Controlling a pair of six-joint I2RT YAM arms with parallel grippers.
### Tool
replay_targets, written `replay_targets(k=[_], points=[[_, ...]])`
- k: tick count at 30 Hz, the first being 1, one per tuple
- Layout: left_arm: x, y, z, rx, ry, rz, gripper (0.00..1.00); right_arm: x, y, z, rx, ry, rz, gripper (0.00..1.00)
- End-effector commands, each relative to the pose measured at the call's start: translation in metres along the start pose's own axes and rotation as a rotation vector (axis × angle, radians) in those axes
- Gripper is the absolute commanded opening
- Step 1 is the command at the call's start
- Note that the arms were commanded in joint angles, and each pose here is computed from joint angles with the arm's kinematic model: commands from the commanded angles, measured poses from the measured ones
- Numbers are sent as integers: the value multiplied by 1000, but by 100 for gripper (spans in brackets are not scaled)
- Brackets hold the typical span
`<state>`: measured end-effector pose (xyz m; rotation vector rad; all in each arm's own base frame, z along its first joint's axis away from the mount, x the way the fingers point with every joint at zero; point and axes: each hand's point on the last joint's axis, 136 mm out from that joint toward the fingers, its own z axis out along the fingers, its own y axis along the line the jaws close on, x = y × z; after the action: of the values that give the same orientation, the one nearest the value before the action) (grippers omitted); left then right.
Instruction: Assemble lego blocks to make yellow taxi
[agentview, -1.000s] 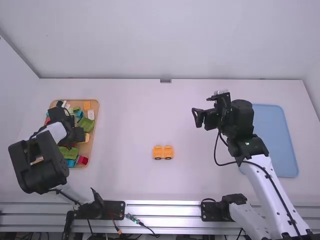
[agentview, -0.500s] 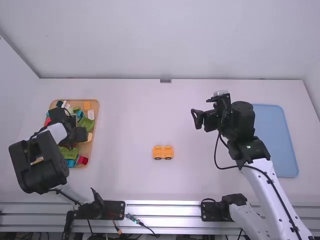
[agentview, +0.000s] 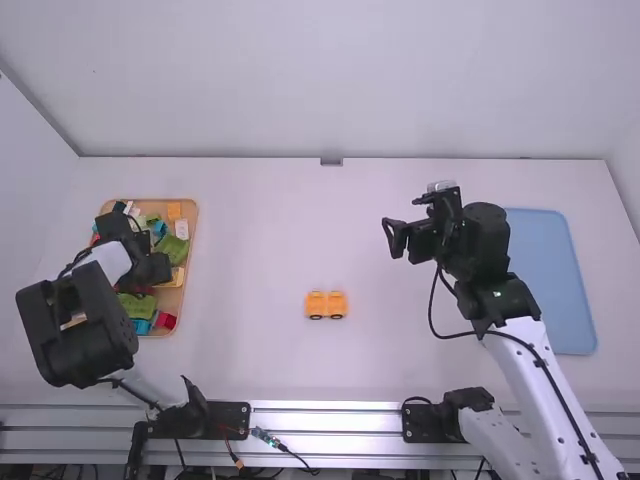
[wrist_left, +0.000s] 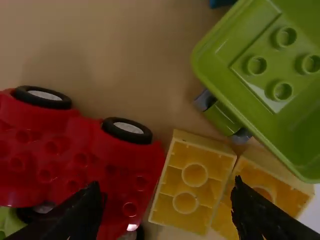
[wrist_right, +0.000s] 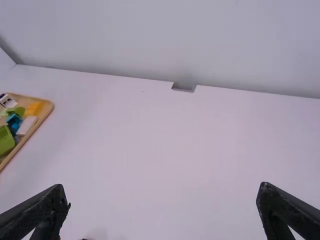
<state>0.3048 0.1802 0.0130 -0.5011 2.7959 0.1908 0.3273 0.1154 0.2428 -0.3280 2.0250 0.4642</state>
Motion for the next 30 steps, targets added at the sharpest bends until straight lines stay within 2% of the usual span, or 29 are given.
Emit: replay_targets(k=[1, 14, 24, 30], points=[[-8, -4, -2, 18, -13, -20, 66, -19, 4, -7, -6, -45, -16, 99], [-10, -15, -3, 87, -26, -35, 58, -18, 4, -7, -4, -42, -14, 99], [-6, -16, -2, 90, -14, 5, 44, -18, 4, -7, -5, -42, -14, 99], [-8, -15, -2, 87, -25, 5, 48, -18, 4, -7, -5, -41, -14, 99]])
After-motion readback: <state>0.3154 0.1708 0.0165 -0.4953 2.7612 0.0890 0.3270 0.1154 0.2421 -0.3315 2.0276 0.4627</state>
